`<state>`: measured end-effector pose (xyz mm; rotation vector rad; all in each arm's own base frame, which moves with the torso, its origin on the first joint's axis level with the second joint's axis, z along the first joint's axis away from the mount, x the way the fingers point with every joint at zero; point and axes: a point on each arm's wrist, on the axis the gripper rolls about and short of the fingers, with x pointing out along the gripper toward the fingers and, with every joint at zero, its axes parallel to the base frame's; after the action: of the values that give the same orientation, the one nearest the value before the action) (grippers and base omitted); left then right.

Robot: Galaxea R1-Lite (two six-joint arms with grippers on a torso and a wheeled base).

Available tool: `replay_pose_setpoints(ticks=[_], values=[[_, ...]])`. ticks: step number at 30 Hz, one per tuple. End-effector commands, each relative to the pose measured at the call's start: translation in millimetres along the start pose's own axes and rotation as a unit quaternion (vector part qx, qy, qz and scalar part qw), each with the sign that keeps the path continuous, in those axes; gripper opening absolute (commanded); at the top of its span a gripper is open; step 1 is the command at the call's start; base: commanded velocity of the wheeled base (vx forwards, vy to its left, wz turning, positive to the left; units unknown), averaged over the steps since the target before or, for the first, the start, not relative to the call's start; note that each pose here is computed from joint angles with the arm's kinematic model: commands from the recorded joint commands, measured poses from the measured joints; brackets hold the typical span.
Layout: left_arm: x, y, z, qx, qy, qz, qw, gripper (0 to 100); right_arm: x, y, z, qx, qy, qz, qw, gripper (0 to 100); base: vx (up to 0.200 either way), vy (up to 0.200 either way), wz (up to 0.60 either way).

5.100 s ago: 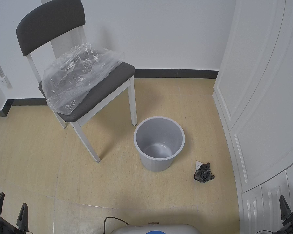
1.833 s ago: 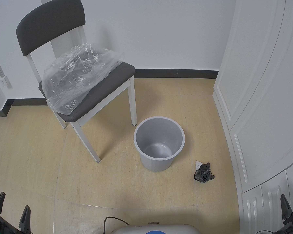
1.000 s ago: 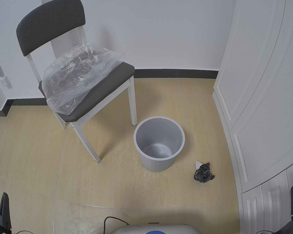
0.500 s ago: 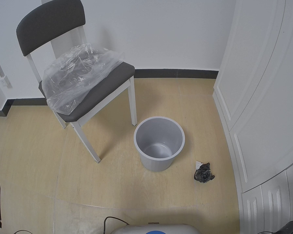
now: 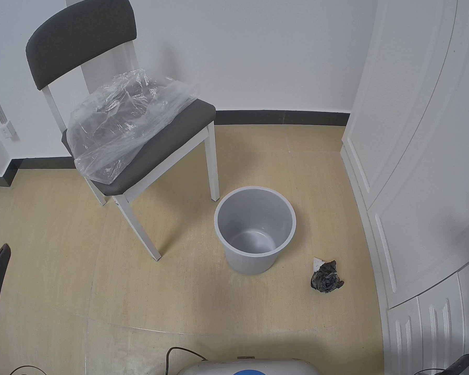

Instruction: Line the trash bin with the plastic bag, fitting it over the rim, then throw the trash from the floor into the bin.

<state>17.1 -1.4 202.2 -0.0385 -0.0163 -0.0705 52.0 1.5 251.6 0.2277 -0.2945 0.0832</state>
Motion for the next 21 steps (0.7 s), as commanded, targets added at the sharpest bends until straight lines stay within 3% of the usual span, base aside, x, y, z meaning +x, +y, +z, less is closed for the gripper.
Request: replay_pose_setpoints(ticks=[1, 7, 9, 21], values=[[46.1, 3.0, 14.5, 0.022, 0.073, 0.036, 0.9964, 100, 52.7, -0.4, -10.9, 0.021, 0.047, 0.005, 0.9987, 100, 0.0, 0.0, 0.0], [65.2, 4.1, 17.6, 0.03, 0.1, 0.043, 0.9936, 100, 78.8, 17.4, -8.7, 0.055, 0.049, 0.0, 0.9973, 100, 0.0, 0.0, 0.0], [70.6, 4.4, 19.5, 0.028, 0.106, 0.044, 0.9931, 100, 91.6, 33.7, -11.3, 0.082, 0.049, -0.014, 0.9954, 100, 0.0, 0.0, 0.0], [98.0, 5.9, 22.8, 0.031, 0.138, 0.052, 0.9885, 100, 116.2, 60.4, -54.0, 0.079, 0.089, -0.018, 0.9927, 100, 0.0, 0.0, 0.0]])
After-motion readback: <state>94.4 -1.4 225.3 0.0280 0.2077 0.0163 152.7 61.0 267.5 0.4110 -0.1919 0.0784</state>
